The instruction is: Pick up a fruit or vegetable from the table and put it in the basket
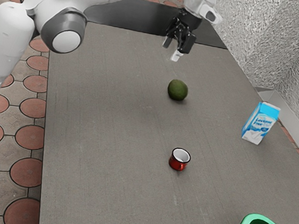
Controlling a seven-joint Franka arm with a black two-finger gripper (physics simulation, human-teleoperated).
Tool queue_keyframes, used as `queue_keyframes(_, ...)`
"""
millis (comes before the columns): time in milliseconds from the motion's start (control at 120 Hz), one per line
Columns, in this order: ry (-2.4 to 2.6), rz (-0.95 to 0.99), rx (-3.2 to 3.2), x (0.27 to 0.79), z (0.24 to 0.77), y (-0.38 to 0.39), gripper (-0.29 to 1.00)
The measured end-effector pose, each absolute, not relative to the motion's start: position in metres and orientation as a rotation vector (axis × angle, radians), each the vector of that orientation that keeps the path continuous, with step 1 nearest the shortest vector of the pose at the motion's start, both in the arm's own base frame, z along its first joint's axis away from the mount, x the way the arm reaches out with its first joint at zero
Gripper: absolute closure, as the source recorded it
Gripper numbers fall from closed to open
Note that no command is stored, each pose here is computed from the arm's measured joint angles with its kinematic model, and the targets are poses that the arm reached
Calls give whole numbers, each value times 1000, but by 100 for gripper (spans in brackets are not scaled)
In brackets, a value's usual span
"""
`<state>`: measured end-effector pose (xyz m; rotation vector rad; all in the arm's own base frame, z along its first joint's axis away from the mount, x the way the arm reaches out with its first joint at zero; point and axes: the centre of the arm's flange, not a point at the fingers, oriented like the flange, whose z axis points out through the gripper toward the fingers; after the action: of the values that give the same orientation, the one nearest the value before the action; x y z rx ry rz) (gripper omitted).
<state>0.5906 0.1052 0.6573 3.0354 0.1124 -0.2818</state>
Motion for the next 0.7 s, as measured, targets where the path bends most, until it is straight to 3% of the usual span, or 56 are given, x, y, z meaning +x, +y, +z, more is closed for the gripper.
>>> queue_keyframes(342, -5, -22, 3068, 607, 672, 115, 0)
queue_keyframes(450, -108, 262, 3076, 573, 757, 99, 0)
queue_keyframes(533, -272, 420, 3059, 567, 792, 67, 0)
queue_keyframes(700, -431, 432, 3076, 591, 771, 65, 0)
